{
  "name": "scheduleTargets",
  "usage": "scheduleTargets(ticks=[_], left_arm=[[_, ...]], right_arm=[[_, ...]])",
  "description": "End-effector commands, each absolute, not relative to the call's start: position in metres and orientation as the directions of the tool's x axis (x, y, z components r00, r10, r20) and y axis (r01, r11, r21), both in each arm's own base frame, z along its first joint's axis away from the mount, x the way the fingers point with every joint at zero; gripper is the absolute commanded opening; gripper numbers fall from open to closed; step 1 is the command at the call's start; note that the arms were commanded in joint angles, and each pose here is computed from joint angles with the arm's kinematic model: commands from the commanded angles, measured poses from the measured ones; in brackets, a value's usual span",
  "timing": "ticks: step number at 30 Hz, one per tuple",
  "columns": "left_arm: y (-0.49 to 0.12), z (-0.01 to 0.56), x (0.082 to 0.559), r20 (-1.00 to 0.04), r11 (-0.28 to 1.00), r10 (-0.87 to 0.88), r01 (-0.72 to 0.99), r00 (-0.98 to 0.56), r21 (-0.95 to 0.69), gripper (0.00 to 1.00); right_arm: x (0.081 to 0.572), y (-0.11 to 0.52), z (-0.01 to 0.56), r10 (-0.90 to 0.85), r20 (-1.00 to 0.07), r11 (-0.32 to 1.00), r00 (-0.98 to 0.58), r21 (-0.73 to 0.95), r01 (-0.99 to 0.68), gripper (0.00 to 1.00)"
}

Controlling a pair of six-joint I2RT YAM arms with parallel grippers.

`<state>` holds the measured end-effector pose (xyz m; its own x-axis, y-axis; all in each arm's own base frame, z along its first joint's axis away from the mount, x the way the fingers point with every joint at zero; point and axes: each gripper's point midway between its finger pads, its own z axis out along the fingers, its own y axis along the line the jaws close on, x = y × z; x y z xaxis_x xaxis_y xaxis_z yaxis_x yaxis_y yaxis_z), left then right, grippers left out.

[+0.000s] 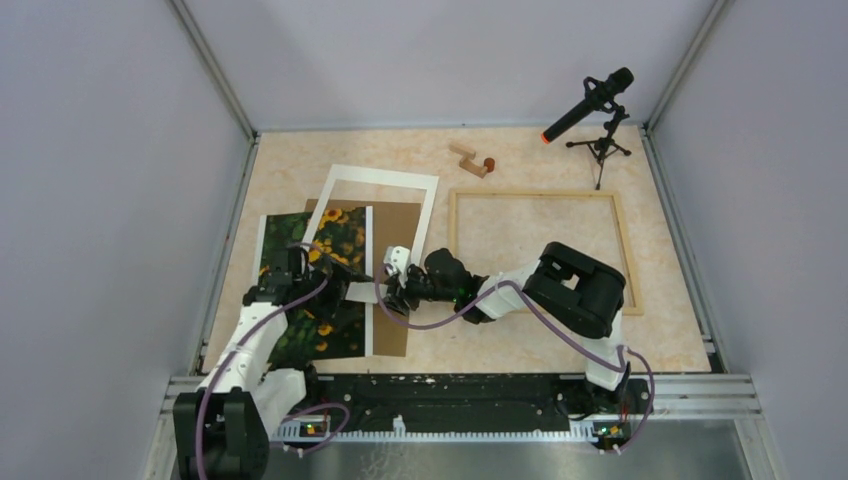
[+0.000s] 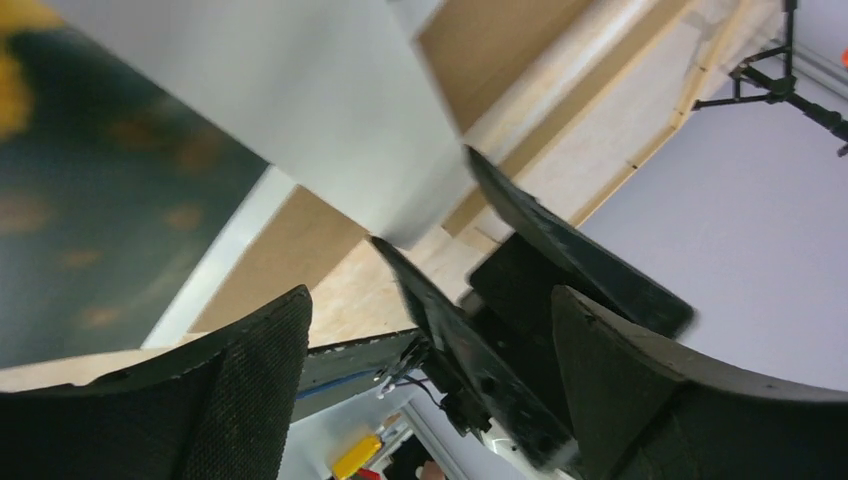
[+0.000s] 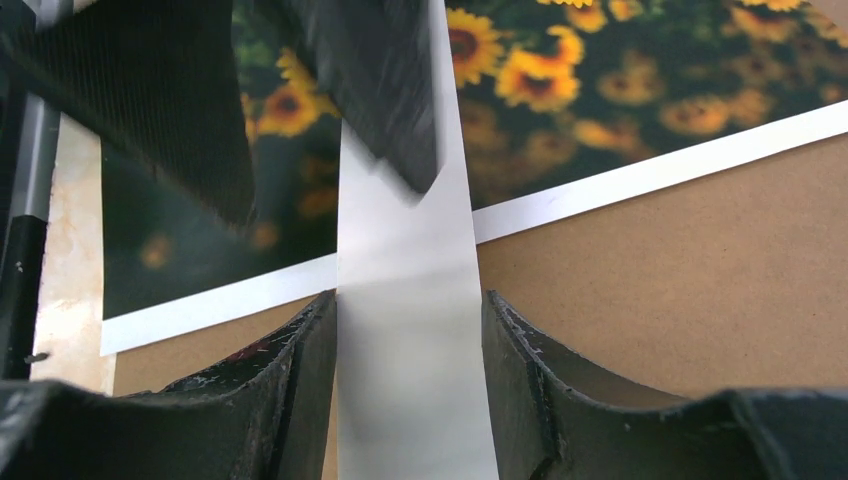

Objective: Put the photo into the frame

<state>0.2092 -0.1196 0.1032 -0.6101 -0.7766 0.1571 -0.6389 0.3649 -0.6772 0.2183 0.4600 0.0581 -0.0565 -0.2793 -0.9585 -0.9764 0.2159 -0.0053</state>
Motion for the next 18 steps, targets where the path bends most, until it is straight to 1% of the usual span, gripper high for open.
scheduleTargets(ticks=[1, 3, 5, 6, 10, 13, 16, 18], left_arm=[[-0.132, 0.081, 0.206, 0.274, 0.254, -0.768, -0.667, -0.579, -0.7, 0.9], [-0.129, 0.073, 0.207, 0.247, 0.289, -0.771, -0.668, -0.587, -0.686, 0.9], [-0.122, 0.066, 0.21, 0.19, 0.345, -0.774, -0.654, -0.604, -0.674, 0.92], [-0.12, 0.062, 0.211, 0.18, 0.355, -0.777, -0.657, -0.603, -0.665, 0.92], [-0.122, 0.053, 0.217, 0.173, 0.342, -0.777, -0.638, -0.605, -0.69, 0.92], [-0.125, 0.053, 0.227, 0.137, 0.343, -0.76, -0.57, -0.636, -0.747, 0.92], [-0.127, 0.059, 0.239, 0.096, 0.338, -0.75, -0.504, -0.655, -0.794, 0.88], [-0.127, 0.063, 0.246, 0.067, 0.341, -0.752, -0.474, -0.656, -0.811, 0.83]], right_arm=[[0.223, 0.466, 0.099, -0.163, -0.985, 0.237, -0.052, 0.012, -0.971, 0.42], [0.223, 0.466, 0.099, -0.163, -0.985, 0.243, -0.058, 0.017, -0.97, 0.42], [0.224, 0.465, 0.1, -0.162, -0.985, 0.246, -0.06, 0.019, -0.969, 0.42], [0.224, 0.466, 0.1, -0.162, -0.985, 0.246, -0.062, 0.02, -0.969, 0.42], [0.225, 0.465, 0.103, -0.157, -0.985, 0.254, -0.071, 0.03, -0.967, 0.42], [0.226, 0.465, 0.106, -0.145, -0.986, 0.269, -0.08, 0.038, -0.962, 0.42], [0.224, 0.466, 0.108, -0.129, -0.986, 0.27, -0.106, 0.068, -0.96, 0.42], [0.225, 0.465, 0.106, -0.132, -0.985, 0.275, -0.109, 0.07, -0.959, 0.42]])
